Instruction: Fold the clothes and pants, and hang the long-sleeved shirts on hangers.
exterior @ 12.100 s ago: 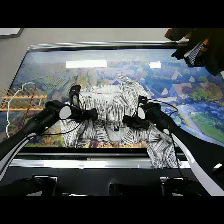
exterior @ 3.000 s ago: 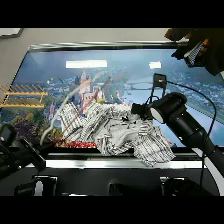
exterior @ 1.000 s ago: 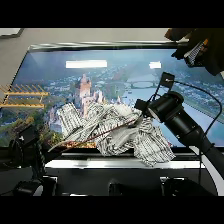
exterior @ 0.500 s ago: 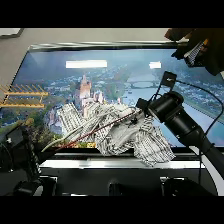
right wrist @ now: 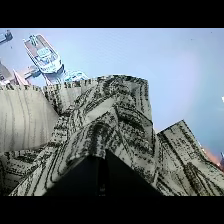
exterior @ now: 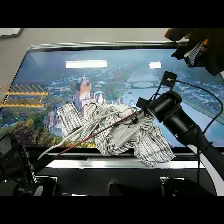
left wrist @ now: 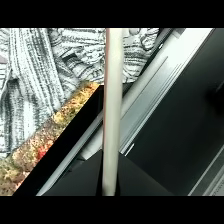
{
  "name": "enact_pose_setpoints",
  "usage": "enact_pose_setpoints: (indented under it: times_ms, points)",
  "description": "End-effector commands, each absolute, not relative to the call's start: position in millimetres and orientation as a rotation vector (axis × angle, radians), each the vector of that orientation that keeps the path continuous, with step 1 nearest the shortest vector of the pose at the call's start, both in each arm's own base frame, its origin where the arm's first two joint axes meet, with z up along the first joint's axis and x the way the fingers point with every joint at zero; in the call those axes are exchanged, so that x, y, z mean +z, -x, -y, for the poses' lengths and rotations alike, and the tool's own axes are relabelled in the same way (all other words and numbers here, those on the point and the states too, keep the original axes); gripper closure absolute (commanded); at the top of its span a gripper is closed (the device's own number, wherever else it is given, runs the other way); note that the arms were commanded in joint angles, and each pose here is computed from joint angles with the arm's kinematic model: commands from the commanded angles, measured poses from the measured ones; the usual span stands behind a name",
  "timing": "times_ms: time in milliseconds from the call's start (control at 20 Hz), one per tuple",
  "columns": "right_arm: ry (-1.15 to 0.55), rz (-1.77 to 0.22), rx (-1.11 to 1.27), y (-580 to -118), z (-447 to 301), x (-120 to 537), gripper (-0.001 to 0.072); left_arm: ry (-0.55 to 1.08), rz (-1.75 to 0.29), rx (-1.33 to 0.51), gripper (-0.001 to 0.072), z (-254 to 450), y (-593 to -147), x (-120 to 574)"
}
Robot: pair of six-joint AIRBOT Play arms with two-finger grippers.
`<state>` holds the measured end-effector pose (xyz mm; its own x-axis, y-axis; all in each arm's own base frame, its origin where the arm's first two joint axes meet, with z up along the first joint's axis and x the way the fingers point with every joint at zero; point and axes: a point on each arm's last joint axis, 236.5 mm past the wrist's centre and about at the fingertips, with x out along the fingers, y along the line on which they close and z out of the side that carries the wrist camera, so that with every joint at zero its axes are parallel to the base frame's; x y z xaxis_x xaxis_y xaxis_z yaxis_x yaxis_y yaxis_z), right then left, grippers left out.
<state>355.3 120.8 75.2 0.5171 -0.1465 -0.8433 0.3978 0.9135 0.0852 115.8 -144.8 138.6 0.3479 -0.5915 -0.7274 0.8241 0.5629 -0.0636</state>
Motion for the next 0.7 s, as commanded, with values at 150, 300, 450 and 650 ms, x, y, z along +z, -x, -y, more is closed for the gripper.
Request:
enact_pose_setpoints:
  times_ms: [150, 300, 450, 650]
  points:
    - [-0.284, -0.976, -0.331, -355.8, -121.6, 74.5, 0.0671, -0.254, -0.81, -1.016, 0.0677, 161.2, -106.1, 129.7]
    - [-0.286, -0.981, -0.33, -354.9, -122.1, 74.2, 0.0671, -0.238, -0.831, -1.011, 0.0677, 161.4, -109.7, 118.7]
    - [-0.296, -0.979, -0.323, -354.1, -123.4, 76.3, 0.0671, -0.25, -0.837, -1.007, 0.0677, 160.4, -117.2, 114.4]
    - [-0.323, -0.976, -0.305, -350.8, -126.2, 82.7, 0.0672, -0.261, -0.832, -0.989, 0.0676, 160.1, -137.8, 109.7]
